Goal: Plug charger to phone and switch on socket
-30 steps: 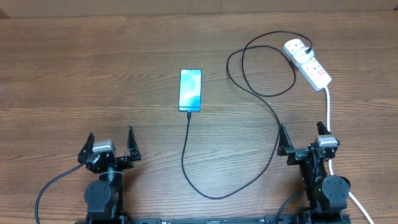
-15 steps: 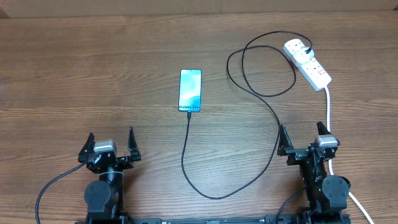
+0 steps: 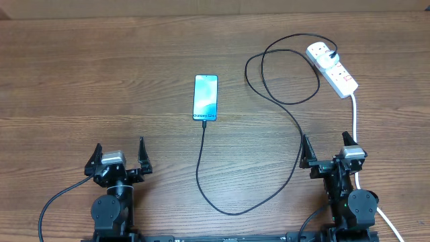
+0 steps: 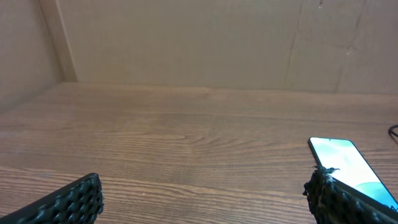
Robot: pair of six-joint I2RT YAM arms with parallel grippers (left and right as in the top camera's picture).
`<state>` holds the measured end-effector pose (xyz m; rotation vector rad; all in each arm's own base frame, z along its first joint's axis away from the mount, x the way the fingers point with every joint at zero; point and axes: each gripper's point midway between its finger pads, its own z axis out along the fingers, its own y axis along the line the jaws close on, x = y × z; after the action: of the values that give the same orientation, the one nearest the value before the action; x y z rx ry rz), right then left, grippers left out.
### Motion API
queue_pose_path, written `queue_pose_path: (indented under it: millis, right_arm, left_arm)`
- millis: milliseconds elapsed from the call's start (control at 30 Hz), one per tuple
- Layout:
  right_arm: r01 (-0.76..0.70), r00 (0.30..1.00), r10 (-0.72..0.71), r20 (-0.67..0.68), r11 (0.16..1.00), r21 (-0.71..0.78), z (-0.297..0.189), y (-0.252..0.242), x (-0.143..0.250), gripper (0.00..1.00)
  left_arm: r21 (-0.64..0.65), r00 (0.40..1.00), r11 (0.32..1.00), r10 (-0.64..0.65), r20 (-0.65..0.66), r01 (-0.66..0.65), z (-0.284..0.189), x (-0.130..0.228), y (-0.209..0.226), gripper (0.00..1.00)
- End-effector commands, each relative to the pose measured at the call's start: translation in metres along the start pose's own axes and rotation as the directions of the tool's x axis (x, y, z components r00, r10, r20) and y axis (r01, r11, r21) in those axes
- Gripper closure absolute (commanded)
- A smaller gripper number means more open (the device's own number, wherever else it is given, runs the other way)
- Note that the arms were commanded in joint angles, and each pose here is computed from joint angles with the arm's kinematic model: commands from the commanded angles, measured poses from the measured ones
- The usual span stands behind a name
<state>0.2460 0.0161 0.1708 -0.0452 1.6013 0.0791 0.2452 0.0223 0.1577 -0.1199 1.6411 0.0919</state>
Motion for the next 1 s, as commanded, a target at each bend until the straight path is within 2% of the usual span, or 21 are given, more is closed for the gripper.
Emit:
queue_pose_path:
  millis: [0, 967]
  right_arm:
    - [0.002, 1.000, -0.002, 0.007, 1.000, -0.001, 0.0000, 0.0006, 0.0011, 0.00]
    - [0.002, 1.000, -0.002, 0.007, 1.000, -0.001, 0.0000, 0.0006, 0.0011, 0.00]
  left_arm:
    - [-0.004, 1.000, 1.000, -0.013, 0.006, 0.013, -0.0004, -0.0003, 0.0012, 0.00]
    - [-0.005, 1.000, 1.000, -0.023, 0.010, 0.023, -0.0004, -0.0012, 0.0015, 0.00]
